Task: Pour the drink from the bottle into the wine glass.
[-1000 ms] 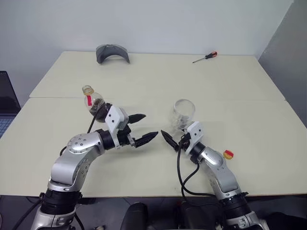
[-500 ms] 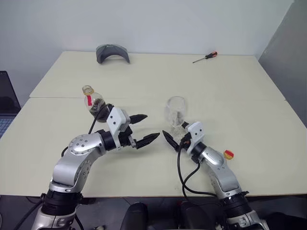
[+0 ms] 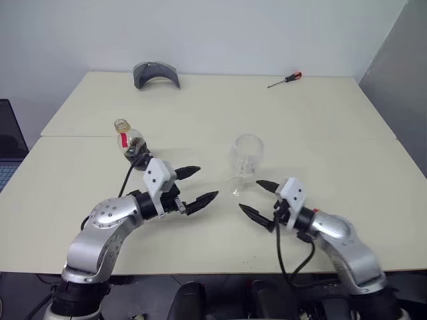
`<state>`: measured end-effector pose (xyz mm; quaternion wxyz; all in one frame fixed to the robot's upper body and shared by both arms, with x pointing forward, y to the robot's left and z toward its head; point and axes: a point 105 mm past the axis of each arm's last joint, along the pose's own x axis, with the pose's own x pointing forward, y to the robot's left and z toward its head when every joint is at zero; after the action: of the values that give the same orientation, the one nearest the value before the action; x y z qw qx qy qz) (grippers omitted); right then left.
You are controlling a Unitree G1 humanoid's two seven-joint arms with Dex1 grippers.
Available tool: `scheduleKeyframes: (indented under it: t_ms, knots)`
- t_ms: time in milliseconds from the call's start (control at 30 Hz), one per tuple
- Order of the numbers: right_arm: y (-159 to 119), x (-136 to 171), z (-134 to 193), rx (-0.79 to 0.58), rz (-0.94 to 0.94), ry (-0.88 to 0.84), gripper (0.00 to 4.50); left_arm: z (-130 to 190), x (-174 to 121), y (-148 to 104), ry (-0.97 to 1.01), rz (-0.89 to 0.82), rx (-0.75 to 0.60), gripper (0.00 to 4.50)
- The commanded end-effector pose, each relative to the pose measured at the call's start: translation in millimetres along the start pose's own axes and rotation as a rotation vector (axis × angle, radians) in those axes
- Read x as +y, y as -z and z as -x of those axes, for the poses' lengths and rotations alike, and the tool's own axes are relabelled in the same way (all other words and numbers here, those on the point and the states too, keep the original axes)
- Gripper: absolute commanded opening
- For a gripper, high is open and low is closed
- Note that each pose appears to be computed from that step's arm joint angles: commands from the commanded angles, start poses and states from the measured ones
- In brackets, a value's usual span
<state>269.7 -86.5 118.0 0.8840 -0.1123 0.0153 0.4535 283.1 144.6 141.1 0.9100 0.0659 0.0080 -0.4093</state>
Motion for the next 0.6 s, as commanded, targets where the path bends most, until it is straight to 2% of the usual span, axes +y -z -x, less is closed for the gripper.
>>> scheduleKeyframes:
  t_ms: [33,100,200,367,600]
  knots:
    - [-25.7,7.2,10.2,-0.054,0.023,-0.05,4.46,15.8,18.5,3.8,-0.184,-0.031,-0.016,4.5]
    - [-32.2,12.7,13.4,-0.056,0.033,-0.084,4.46,24.6,34.4,13.8,-0.338,-0.012,-0.013,4.5]
    - [-33.2,23.2,15.8,-0.038,0.032,-0.144,4.46,27.5,43.7,23.1,-0.439,-0.021,0.001,4.5]
    - [-35.9,30.9,17.6,-0.05,0.005,-0.178,4.46,27.6,58.0,29.5,-0.504,-0.048,0.023,4.5]
    - [-43.2,34.6,23.1,-0.091,-0.019,-0.197,4.46,24.6,82.2,24.3,-0.588,-0.072,-0.01,4.5]
